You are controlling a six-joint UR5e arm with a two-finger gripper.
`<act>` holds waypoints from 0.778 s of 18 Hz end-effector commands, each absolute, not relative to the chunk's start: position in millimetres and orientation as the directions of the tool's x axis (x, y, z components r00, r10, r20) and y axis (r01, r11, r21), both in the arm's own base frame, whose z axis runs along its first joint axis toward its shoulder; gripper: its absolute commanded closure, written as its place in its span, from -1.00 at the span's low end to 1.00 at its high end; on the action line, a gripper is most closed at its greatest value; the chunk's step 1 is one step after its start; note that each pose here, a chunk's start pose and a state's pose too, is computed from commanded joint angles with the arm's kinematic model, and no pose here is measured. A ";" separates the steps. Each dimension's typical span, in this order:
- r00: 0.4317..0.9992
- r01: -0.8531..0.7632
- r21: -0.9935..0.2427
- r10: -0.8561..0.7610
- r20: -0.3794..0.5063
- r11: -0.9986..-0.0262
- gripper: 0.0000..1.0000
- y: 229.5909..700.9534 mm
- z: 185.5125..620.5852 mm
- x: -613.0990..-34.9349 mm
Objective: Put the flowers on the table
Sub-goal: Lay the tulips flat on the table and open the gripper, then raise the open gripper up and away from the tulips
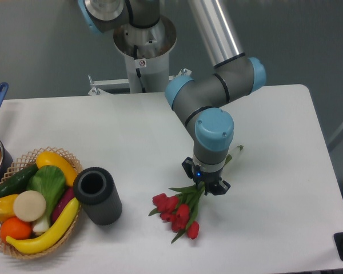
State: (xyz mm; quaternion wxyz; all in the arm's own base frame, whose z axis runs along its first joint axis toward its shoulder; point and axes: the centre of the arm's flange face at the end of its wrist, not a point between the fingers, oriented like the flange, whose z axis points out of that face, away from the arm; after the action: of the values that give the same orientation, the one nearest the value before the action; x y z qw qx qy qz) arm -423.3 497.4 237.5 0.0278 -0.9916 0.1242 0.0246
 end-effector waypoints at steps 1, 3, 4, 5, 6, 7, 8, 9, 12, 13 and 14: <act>0.968 -0.248 -0.052 -0.245 -0.059 -0.967 0.11 497.6 240.2 -423.4; 0.966 -0.252 -0.057 -0.247 -0.071 -0.966 -0.09 497.1 246.8 -425.9; 0.967 -0.249 -0.058 -0.244 -0.075 -0.967 -0.21 495.3 249.4 -428.4; 0.967 -0.245 -0.063 -0.239 -0.088 -0.967 -0.30 492.6 259.0 -431.3; 0.968 -0.241 -0.067 -0.234 -0.093 -0.968 -0.41 490.1 264.0 -434.2; 0.970 -0.232 -0.069 -0.226 -0.089 -0.970 -0.46 486.0 263.2 -438.1; 0.971 -0.228 -0.071 -0.221 -0.090 -0.971 -0.52 484.0 264.2 -440.1; 0.971 -0.225 -0.072 -0.218 -0.094 -0.972 -0.64 483.0 265.2 -442.2; 0.974 -0.206 -0.076 -0.198 -0.106 -0.976 -1.00 474.0 269.8 -451.7; 0.975 -0.202 -0.074 -0.193 -0.106 -0.977 -1.00 471.5 269.3 -453.7; 0.977 -0.196 -0.074 -0.187 -0.106 -0.978 -1.00 468.6 268.7 -456.4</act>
State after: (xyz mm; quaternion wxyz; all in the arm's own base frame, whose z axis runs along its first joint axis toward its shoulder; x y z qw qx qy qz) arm -456.4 468.6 268.7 0.0423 -0.9932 0.0964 0.0495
